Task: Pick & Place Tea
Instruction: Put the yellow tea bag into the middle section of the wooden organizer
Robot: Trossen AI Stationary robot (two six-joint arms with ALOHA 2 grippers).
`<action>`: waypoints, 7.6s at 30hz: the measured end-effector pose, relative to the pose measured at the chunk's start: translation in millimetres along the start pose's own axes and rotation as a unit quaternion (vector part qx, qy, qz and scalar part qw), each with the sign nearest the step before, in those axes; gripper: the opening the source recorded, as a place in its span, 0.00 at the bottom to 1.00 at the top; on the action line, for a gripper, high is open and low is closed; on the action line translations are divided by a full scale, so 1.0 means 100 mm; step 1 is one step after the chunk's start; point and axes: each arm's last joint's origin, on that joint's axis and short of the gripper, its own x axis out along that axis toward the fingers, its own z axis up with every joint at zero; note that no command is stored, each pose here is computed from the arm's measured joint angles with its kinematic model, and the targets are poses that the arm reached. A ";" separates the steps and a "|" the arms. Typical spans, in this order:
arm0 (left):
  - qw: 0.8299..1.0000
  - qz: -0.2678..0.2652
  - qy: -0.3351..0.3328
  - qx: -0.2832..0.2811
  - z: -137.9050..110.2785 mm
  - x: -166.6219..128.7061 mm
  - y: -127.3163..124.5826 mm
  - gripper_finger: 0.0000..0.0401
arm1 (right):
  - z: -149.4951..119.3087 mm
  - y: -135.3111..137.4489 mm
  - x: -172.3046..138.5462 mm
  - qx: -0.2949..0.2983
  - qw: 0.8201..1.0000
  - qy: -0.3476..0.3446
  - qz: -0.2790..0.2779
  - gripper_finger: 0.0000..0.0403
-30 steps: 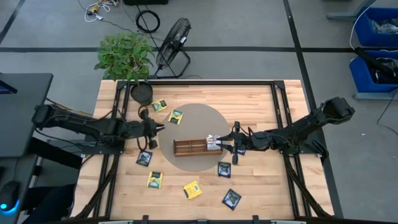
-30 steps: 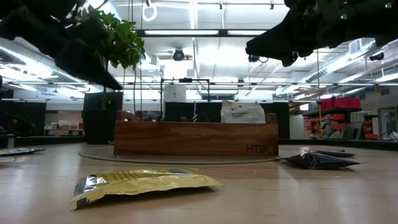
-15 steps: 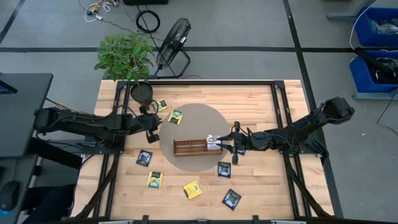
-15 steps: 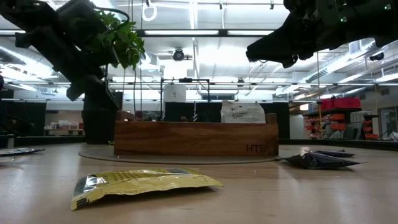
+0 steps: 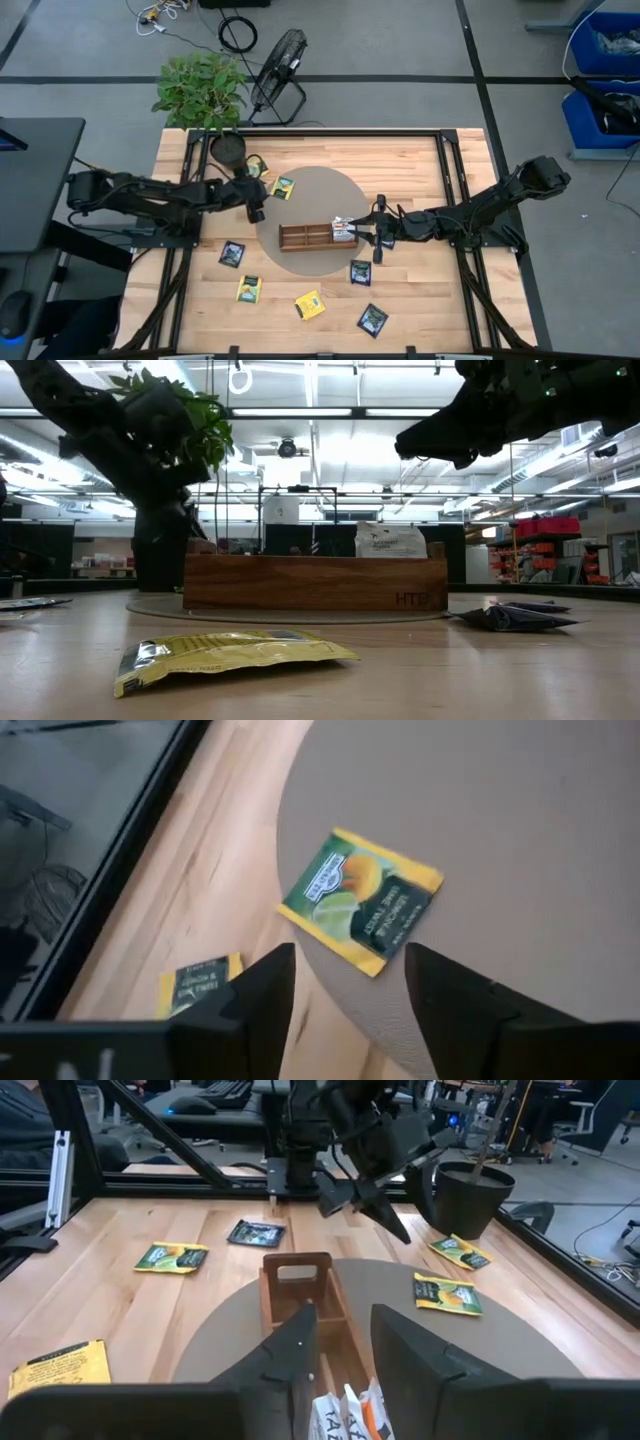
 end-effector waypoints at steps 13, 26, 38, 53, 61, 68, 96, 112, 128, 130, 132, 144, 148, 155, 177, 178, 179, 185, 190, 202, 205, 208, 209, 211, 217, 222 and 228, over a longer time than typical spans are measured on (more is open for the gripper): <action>0.997 -0.023 0.048 0.049 -0.09 0.32 -0.04 0.48 | 0.00 -0.02 0.01 0.013 1.000 0.002 -0.005 0.26; 0.990 -0.042 0.091 0.097 0.00 0.54 -0.04 0.48 | -0.01 -0.03 0.01 0.013 1.000 0.005 -0.007 0.26; 0.989 -0.078 0.093 0.089 0.00 0.49 -0.17 0.48 | -0.02 -0.03 0.01 0.012 1.000 0.009 -0.006 0.26; 0.985 -0.063 0.080 0.138 0.18 0.36 -0.22 0.48 | -0.04 -0.03 0.01 0.020 1.000 0.018 -0.008 0.26; 0.983 -0.083 0.089 0.139 0.19 0.40 -0.15 0.48 | -0.04 -0.03 0.01 0.020 1.000 0.018 -0.008 0.26; 0.983 -0.104 0.090 0.122 0.16 0.45 -0.02 0.48 | -0.04 -0.03 0.01 0.022 1.000 0.018 -0.008 0.26; 0.974 -0.150 0.110 0.132 0.07 0.59 -0.08 0.22 | -0.04 -0.02 0.01 0.037 0.999 0.019 -0.005 0.26; 0.972 -0.136 0.130 0.139 0.22 0.56 -0.10 0.01 | -0.05 -0.02 0.01 0.040 0.999 0.022 -0.004 0.26; 0.968 -0.096 0.155 0.175 0.27 0.51 -0.14 0.04 | -0.06 -0.02 0.01 0.041 0.999 0.028 -0.002 0.26; 0.969 -0.096 0.152 0.170 0.27 0.52 -0.12 0.08 | -0.06 -0.02 0.01 0.041 0.999 0.030 -0.002 0.26; 0.969 -0.107 0.147 0.166 0.27 0.52 -0.11 0.13 | -0.06 -0.02 0.01 0.041 0.999 0.030 -0.002 0.26; 0.968 -0.123 0.137 0.170 0.28 0.55 -0.05 0.52 | -0.07 -0.02 0.01 0.043 0.998 0.034 -0.003 0.26; 0.971 -0.115 0.135 0.163 0.28 0.57 0.00 0.59 | -0.07 -0.02 0.01 0.046 0.998 0.036 -0.003 0.26; 0.974 -0.153 0.100 0.132 0.39 0.58 0.09 0.60 | -0.08 -0.02 0.01 0.046 0.998 0.037 -0.004 0.26; 0.964 -0.201 0.150 0.083 0.17 0.86 0.14 0.39 | -0.09 -0.03 0.01 0.046 0.998 0.043 -0.009 0.26; 0.964 -0.204 0.150 0.081 0.17 0.86 0.14 0.35 | -0.09 -0.03 0.01 0.046 0.998 0.043 -0.009 0.26; 0.964 -0.206 0.150 0.080 0.16 0.86 0.14 0.31 | -0.09 -0.03 0.01 0.046 0.998 0.043 -0.009 0.26; 0.963 -0.208 0.151 0.081 0.16 0.86 0.12 0.04 | -0.09 -0.03 0.01 0.045 0.998 0.045 -0.009 0.26; 0.964 -0.204 0.151 0.082 0.16 0.84 0.12 0.01 | -0.09 -0.03 0.01 0.045 0.998 0.046 -0.009 0.26; 0.975 -0.166 0.110 0.095 0.36 0.51 0.19 0.00 | -0.09 -0.03 0.01 0.045 0.998 0.045 -0.009 0.26; 0.977 -0.164 0.097 0.092 0.40 0.47 0.19 0.00 | -0.09 -0.03 0.01 0.045 0.998 0.045 -0.009 0.26; 0.977 -0.169 0.092 0.095 0.42 0.43 0.15 0.00 | -0.09 -0.03 0.01 0.044 0.998 0.045 -0.009 0.26; 0.977 -0.169 0.090 0.099 0.43 0.41 0.13 0.00 | -0.09 -0.03 0.01 0.042 0.998 0.044 -0.009 0.26; 0.978 -0.161 0.086 0.105 0.45 0.38 0.11 0.00 | -0.09 -0.03 0.01 0.030 0.999 0.042 -0.008 0.26; 0.981 -0.148 0.063 0.109 0.52 0.26 0.13 0.00 | -0.03 -0.13 0.05 0.007 0.999 0.022 -0.025 0.26; 0.984 -0.144 0.027 0.105 0.60 0.12 0.16 0.00 | 0.11 -0.28 0.16 -0.001 1.000 0.012 -0.021 0.26; 0.985 -0.140 -0.011 0.102 0.68 -0.01 0.19 0.00 | 0.34 -0.46 0.29 -0.009 1.000 0.023 -0.010 0.26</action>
